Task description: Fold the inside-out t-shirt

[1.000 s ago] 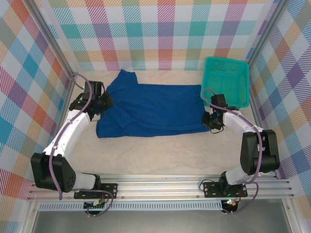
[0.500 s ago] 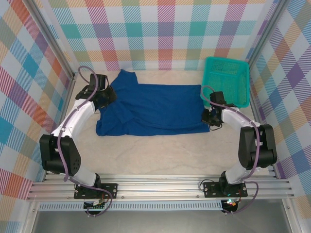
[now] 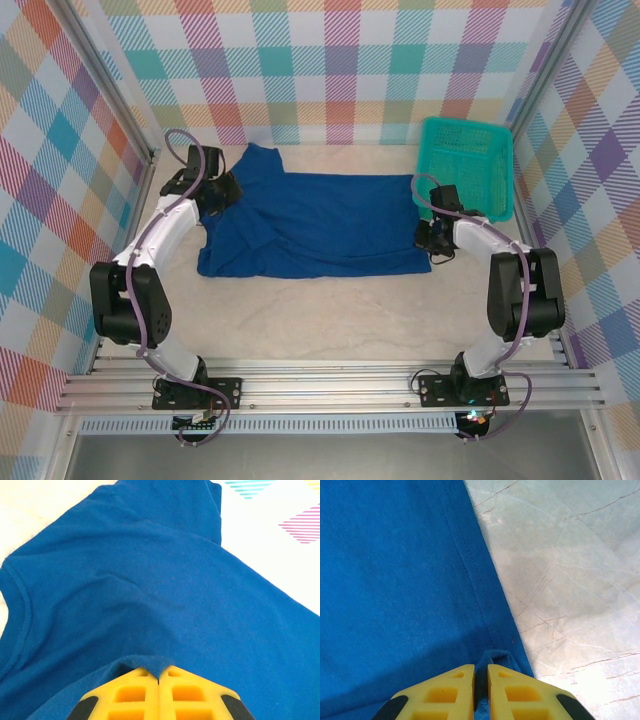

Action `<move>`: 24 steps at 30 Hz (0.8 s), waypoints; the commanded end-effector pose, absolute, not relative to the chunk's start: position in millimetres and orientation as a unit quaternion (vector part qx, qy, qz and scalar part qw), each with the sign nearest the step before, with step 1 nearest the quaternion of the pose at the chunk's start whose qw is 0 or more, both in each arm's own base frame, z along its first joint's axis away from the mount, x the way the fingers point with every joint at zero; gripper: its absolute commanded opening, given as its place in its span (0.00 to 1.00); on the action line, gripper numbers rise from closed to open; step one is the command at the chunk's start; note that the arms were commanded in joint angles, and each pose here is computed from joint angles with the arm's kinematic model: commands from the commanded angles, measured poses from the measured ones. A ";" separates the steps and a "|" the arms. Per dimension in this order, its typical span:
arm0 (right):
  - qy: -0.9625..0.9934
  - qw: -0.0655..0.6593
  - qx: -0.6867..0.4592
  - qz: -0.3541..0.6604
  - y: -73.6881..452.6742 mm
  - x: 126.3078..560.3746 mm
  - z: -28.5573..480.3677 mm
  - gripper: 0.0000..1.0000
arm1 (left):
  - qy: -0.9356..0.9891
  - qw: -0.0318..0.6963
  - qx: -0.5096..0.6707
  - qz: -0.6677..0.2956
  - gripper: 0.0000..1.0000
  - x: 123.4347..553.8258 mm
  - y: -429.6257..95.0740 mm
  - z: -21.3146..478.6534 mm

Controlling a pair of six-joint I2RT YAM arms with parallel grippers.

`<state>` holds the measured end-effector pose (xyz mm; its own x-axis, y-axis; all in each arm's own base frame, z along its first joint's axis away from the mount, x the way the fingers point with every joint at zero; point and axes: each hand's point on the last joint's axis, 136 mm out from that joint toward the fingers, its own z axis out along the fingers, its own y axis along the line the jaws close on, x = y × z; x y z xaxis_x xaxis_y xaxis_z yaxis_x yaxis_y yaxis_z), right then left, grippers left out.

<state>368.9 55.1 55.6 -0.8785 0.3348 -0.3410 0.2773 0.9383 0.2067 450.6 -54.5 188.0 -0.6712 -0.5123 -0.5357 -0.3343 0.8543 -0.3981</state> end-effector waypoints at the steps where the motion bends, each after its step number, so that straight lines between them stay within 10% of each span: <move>1: 0.962 0.212 0.156 0.072 53.5 384.8 65.6 0.14 | 0.896 0.355 -0.229 -0.137 0.00 465.2 -47.8 202.1; 24: 0.963 0.235 0.131 0.028 56.5 423.7 61.2 0.22 | 0.913 0.324 -0.232 -0.089 0.10 503.2 -38.1 149.8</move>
<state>410.3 53.0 48.1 -0.8692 0.2943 -0.3974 0.2659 0.9557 0.1262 489.5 -47.1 143.0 -0.7033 -0.4929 -0.5123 -0.3678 0.8690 -0.3311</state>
